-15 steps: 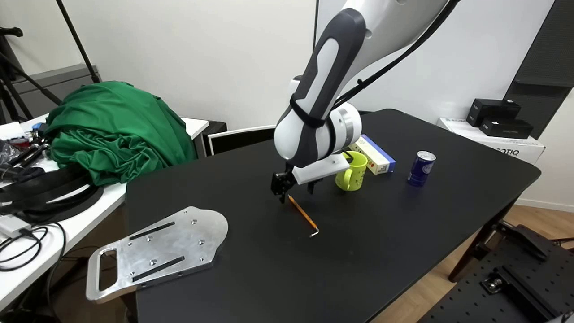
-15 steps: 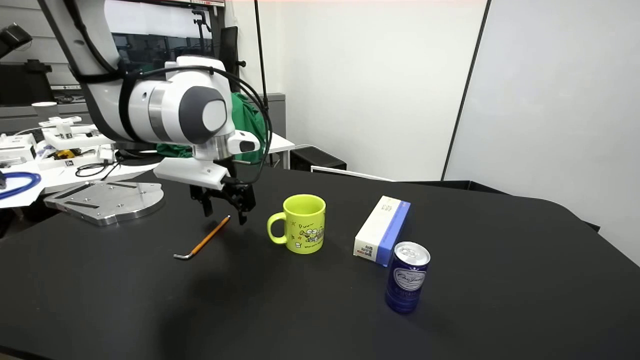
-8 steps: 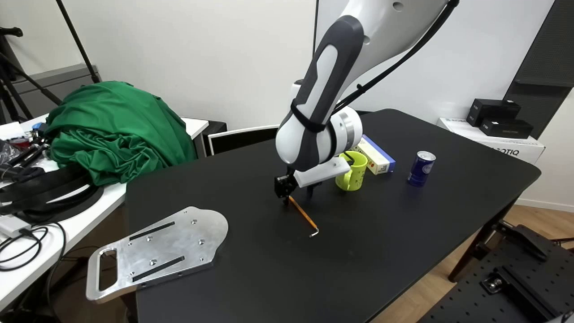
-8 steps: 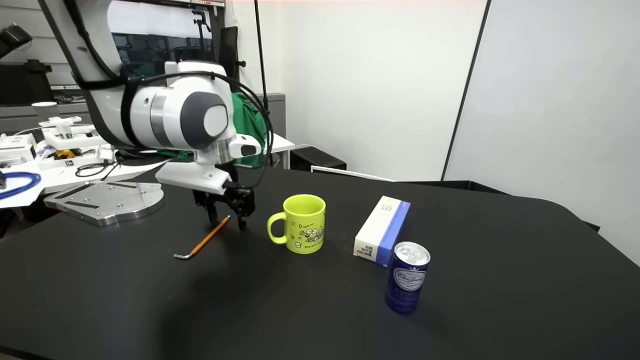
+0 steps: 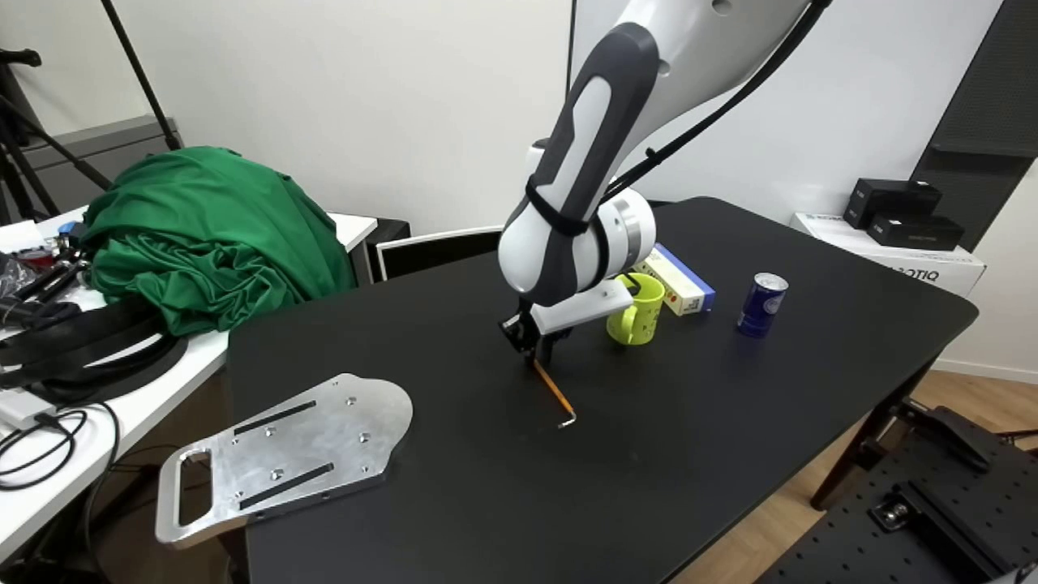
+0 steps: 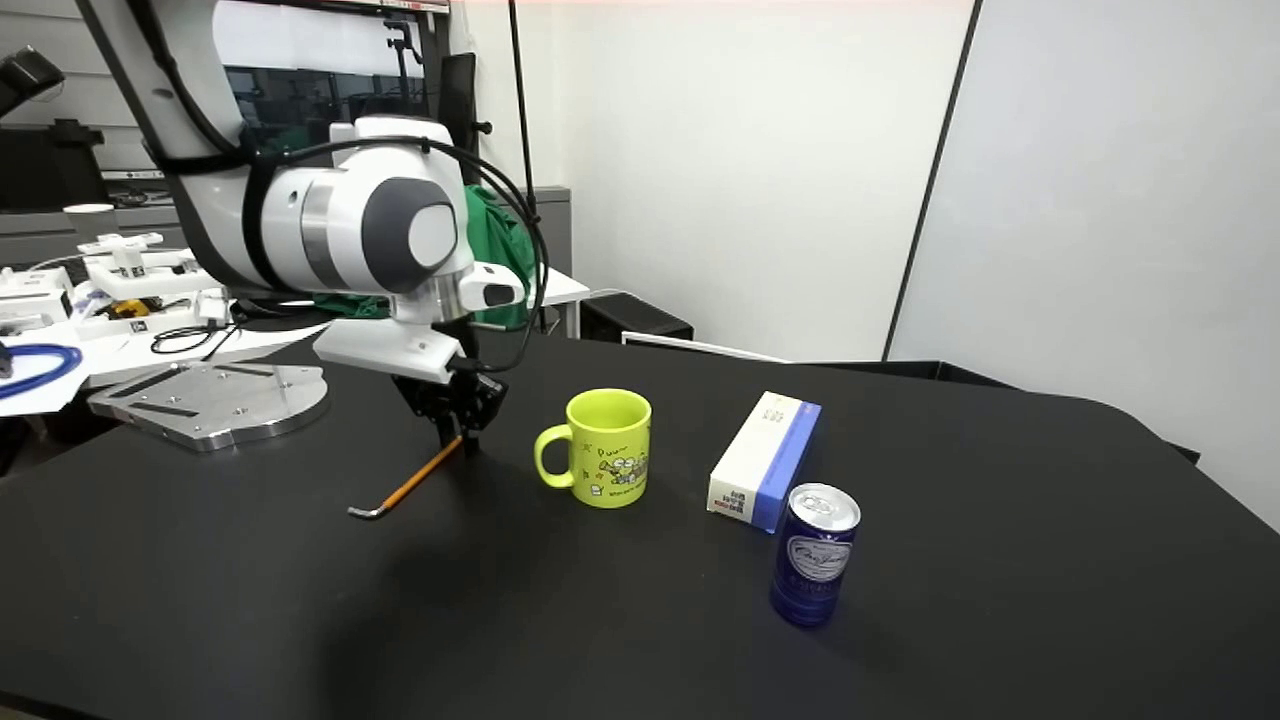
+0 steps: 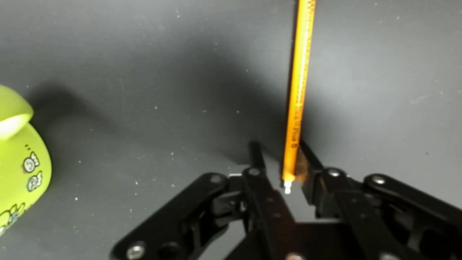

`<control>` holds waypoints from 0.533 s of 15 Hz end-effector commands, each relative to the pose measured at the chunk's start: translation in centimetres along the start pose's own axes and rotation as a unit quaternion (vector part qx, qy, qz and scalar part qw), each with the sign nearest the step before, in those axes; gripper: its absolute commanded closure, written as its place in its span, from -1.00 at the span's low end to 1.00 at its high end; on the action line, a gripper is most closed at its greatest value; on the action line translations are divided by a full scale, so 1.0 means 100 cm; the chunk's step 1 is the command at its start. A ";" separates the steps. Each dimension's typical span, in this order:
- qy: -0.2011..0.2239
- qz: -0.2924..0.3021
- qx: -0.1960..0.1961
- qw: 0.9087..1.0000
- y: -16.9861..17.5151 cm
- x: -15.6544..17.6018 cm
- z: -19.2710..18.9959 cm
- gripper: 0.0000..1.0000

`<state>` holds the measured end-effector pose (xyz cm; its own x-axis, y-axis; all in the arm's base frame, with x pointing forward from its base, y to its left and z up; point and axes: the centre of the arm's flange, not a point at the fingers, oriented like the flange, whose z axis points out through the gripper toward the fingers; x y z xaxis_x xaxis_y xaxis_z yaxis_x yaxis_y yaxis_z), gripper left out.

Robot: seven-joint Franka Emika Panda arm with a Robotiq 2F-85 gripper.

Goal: Place the orange Allan wrench inside the yellow mug

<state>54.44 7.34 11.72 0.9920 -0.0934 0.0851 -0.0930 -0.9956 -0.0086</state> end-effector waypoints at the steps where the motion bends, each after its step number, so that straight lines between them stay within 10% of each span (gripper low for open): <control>1: 0.001 0.018 -0.006 1.000 -0.001 -0.004 0.003 0.98; 8: -0.040 0.115 0.002 0.993 0.035 0.027 -0.014 0.95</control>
<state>54.97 5.83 11.85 0.9777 -0.2052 0.0457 -0.2045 -0.9787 -0.0177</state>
